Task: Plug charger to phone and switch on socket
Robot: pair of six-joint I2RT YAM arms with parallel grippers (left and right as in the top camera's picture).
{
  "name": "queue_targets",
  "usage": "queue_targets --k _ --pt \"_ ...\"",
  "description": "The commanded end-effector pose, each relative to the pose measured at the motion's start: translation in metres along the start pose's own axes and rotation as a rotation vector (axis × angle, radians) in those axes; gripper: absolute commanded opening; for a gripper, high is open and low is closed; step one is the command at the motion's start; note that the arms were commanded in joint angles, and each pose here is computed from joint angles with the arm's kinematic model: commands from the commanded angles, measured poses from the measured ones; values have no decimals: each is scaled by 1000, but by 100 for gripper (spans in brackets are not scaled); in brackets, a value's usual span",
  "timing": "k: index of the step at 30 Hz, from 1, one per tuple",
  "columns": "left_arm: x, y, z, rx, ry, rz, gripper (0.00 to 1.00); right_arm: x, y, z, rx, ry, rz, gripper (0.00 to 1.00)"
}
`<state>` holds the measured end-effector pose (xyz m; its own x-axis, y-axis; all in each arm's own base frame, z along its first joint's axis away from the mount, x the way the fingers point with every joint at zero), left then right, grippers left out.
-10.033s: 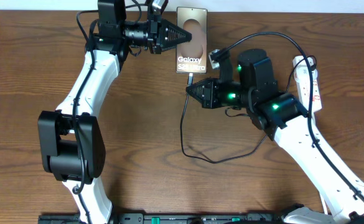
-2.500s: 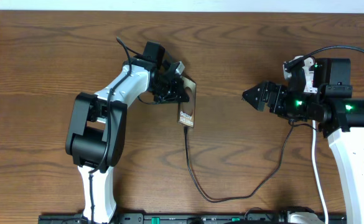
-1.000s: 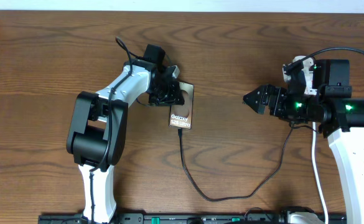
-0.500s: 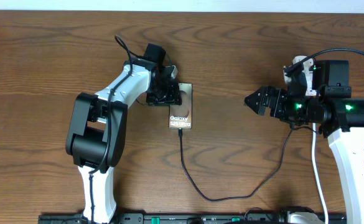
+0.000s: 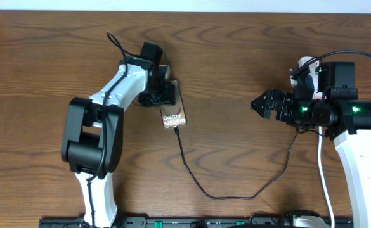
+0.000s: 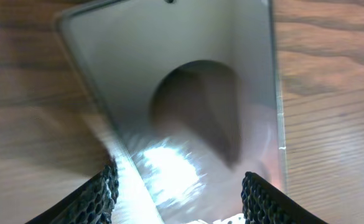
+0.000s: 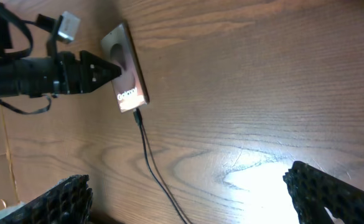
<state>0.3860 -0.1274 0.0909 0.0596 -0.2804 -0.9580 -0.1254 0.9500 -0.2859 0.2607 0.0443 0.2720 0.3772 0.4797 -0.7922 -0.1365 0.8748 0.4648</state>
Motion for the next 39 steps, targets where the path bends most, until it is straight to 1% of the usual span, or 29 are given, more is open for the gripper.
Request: queue_targets --k 1,7,9,12,16,17,19,22,24,27,32,36,39 --pt "-25 5 1 23 -80 82 64 -6 1 3 -20 -19 -5 99" --pt "-45 1 -2 42 -106 71 64 -6 1 2 -17 -16 -12 99" --pt "-60 -3 -4 47 -134 60 64 -6 -4 2 -6 -15 -60 99" --pt "-93 -10 -9 59 -205 30 65 -6 -13 0 48 -11 -158 99" --pt "-155 -13 -26 -2 -345 -15 66 -5 -21 2 65 -5 -199 99" --pt "-171 -12 -32 -17 -378 -32 72 -4 -24 2 74 -2 -210 99" --pt "-206 -9 -49 -46 -448 -66 89 -3 -33 4 97 0 -234 99" --pt "-244 -4 -78 -47 -516 -91 90 -7 -47 7 140 -23 -264 99" --pt "-262 1 -98 -46 -547 -91 90 -14 -58 12 208 -73 -300 99" --pt "-278 6 -121 -41 -573 -91 90 -22 -71 23 259 -155 -309 99" --pt "-290 12 -148 -40 -578 -94 91 -36 -81 32 241 -212 -311 99" --pt "-292 15 -158 -43 -562 -87 90 -56 -89 44 250 -176 -342 99" --pt "-291 15 -159 -45 -556 -85 91 -74 -108 59 279 -119 -456 99"
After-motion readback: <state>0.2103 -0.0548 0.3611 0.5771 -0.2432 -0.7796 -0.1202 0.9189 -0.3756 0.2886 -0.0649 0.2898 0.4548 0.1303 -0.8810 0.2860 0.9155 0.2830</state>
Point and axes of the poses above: each gripper's point midway between its finger pads, its own x axis out along the fingers, its own y axis along the line the jaws close on, z = x × y, the point moved 8 cm from there along -x, back along the fingers, and after that the axes turned 12 degrees about -x, right-handed, at the moved point
